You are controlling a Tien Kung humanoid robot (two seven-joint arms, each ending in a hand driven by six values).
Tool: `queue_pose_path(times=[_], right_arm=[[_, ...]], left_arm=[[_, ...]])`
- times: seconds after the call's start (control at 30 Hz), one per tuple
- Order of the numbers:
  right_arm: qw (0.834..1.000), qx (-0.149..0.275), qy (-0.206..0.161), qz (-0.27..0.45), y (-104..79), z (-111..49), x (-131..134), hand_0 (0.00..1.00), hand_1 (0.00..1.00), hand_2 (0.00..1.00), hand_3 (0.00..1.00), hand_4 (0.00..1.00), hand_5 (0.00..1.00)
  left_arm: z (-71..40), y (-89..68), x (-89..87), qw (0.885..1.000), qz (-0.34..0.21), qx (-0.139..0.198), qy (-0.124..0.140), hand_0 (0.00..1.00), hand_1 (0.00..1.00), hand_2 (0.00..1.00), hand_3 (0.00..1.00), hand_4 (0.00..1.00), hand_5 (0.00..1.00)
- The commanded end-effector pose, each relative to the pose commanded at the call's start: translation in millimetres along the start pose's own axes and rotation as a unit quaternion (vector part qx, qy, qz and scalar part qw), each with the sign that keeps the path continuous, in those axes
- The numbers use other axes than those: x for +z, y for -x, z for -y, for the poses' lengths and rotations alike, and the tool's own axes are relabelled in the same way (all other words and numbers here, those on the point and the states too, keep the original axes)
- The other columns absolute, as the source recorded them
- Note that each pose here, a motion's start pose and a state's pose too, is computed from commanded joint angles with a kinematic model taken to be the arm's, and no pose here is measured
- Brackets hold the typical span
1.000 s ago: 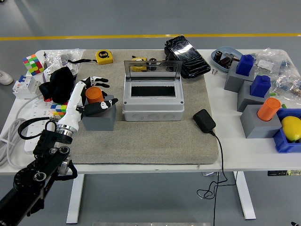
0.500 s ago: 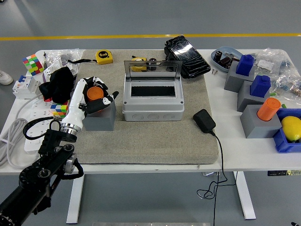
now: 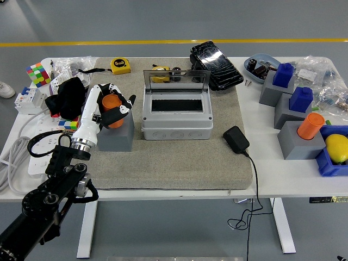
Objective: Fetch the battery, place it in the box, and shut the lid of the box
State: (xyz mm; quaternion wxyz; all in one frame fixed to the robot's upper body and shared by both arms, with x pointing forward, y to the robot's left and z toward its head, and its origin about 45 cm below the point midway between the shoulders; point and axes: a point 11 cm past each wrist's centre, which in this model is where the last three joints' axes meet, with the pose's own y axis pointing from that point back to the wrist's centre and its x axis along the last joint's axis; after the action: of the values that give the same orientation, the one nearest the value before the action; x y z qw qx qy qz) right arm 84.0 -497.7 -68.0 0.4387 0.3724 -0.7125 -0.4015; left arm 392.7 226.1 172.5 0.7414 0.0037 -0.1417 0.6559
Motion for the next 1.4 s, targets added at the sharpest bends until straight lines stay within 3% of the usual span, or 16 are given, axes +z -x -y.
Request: queue_pose_path(times=[0.2,0.37,0.5,0.73,1.0,1.03,1.07,1.23,1.27,1.4], right_arm=[[1.0,0.001,-0.001,0.0,-0.7,0.0,-1,0.555,0.59,0.586,0.55,0.929,0.482],[1.0,0.001,-0.002,0.001,-1.0,-0.1,-1,0.556,0.59,0.585,0.549,0.928,0.481],[1.0,0.001,-0.002,0.001,-1.2,-0.1,-1,0.553,0.59,0.585,0.55,0.929,0.479],[1.0,0.001,-0.001,0.0,-1.3,-0.1,0,0.555,0.59,0.584,0.549,0.928,0.479],[1.0,0.002,0.001,-0.001,-1.7,0.0,2,0.555,0.589,0.584,0.548,0.928,0.479],[1.0,0.002,0.0,-0.002,-1.5,-0.1,1,0.555,0.589,0.584,0.548,0.928,0.479],[1.0,0.002,0.0,-0.002,-1.4,-0.1,1,0.555,0.59,0.582,0.548,0.928,0.479],[1.0,0.002,0.0,-0.001,-1.3,-0.1,1,0.555,0.59,0.582,0.548,0.928,0.479],[1.0,0.002,0.0,-0.001,-1.4,-0.1,1,0.555,0.589,0.581,0.547,0.928,0.478],[1.0,0.002,0.001,-0.002,-1.4,-0.1,2,0.555,0.589,0.581,0.547,0.928,0.478]], left_arm=[[15.2,14.9,37.0,0.995,0.082,-0.055,0.035,0.165,0.113,0.185,0.254,0.643,0.002],[27.1,38.9,64.1,0.978,0.169,-0.101,0.064,0.168,0.115,0.188,0.266,0.636,0.002],[35.3,60.3,75.3,0.97,0.199,-0.122,0.071,0.169,0.12,0.188,0.269,0.637,0.002],[46.9,94.8,83.0,0.944,0.279,-0.16,0.075,0.171,0.12,0.192,0.261,0.66,0.002],[51.3,132.9,90.4,0.91,0.351,-0.198,0.096,0.167,0.12,0.191,0.248,0.632,0.002],[52.4,134.1,89.5,0.905,0.363,-0.2,0.094,0.167,0.12,0.191,0.248,0.632,0.002],[53.4,135.5,87.5,0.898,0.379,-0.204,0.09,0.171,0.123,0.195,0.254,0.705,0.002],[61.0,135.7,77.8,0.868,0.443,-0.212,0.072,0.171,0.123,0.195,0.254,0.705,0.002],[62.6,135.3,77.3,0.864,0.451,-0.211,0.071,0.172,0.122,0.198,0.261,0.759,0.002],[68.3,133.8,75.7,0.853,0.473,-0.211,0.066,0.172,0.122,0.198,0.261,0.759,0.002]])
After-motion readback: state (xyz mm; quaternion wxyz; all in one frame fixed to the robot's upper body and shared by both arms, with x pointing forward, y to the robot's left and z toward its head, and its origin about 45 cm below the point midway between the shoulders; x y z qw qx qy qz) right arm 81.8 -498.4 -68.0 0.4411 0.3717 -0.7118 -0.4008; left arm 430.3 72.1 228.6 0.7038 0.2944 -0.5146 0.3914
